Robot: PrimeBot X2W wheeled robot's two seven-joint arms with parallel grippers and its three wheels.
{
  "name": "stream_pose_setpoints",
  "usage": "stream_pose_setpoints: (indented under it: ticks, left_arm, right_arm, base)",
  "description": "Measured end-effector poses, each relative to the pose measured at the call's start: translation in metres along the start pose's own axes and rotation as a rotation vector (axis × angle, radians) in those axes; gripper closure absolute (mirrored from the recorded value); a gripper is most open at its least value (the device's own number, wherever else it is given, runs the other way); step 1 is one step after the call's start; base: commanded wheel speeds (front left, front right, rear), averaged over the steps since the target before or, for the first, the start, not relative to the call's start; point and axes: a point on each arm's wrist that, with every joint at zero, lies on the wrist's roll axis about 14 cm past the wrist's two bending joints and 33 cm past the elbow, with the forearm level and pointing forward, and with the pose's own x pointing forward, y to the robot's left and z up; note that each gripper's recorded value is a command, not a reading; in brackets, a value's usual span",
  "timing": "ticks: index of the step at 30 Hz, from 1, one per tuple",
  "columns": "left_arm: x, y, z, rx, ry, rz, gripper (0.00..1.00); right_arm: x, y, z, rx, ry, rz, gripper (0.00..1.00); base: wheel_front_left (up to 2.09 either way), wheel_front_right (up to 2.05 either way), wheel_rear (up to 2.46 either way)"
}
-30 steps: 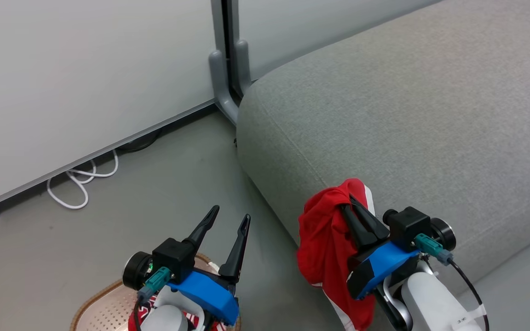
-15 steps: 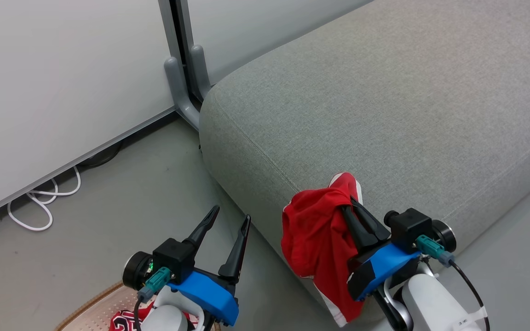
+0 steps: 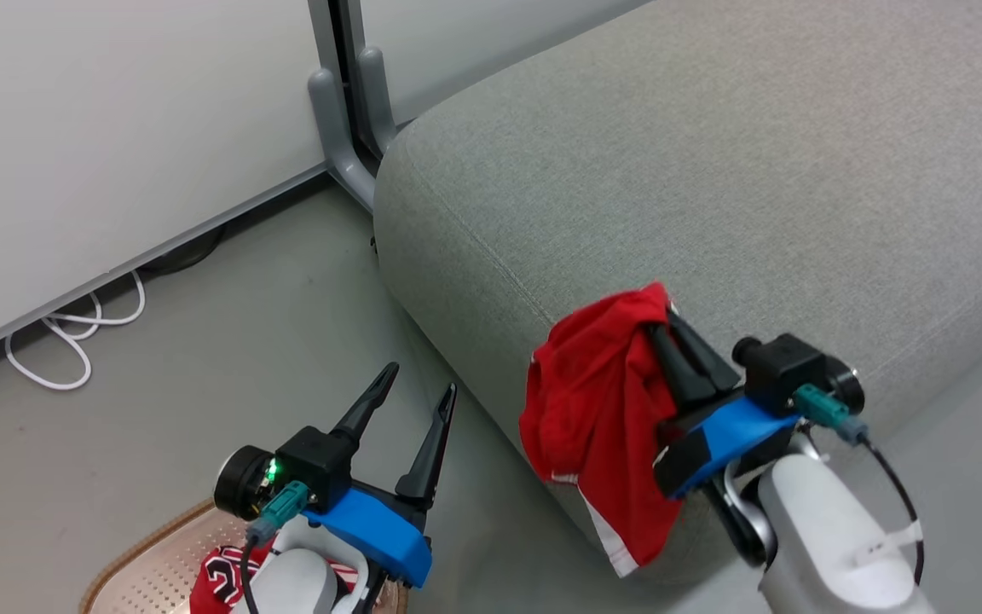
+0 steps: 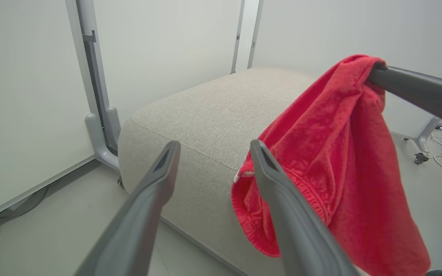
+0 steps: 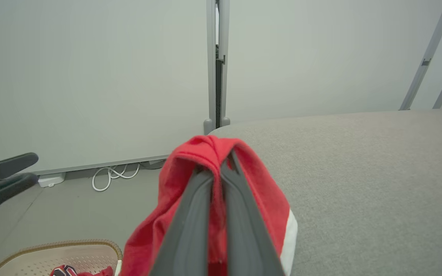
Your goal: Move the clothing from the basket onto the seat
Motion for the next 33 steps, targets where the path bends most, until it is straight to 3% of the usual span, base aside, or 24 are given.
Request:
stream_pose_setpoints:
  ticks: [13,20,26,30,33]
  left_arm:
    - [0.026,0.055,-0.002,0.011,-0.051,0.002,0.00]
    - [0.039,0.102,-0.018,0.003,-0.087,0.028,0.00]
    - [0.038,0.136,-0.056,-0.029,-0.068,0.065,0.00]
    - [0.036,0.150,-0.077,-0.041,-0.059,0.083,0.00]
    - [0.029,0.160,-0.094,-0.057,-0.040,0.107,0.00]
  right_arm:
    - [0.118,-0.076,0.087,-0.093,-0.205,-0.187,1.00]
    - [0.176,-0.137,0.101,-0.144,-0.248,-0.343,1.00]
    - [0.211,-0.161,0.041,-0.193,-0.139,-0.410,1.00]
    - [0.222,-0.163,-0.025,-0.270,0.013,-0.391,1.00]
    - [0.223,-0.161,-0.076,-0.249,0.114,-0.391,1.00]
  base:
    - [0.00,0.00,0.00]
    - [0.00,0.00,0.00]
    - [0.00,0.00,0.00]
    - [0.00,0.00,0.00]
    - [0.00,0.00,0.00]
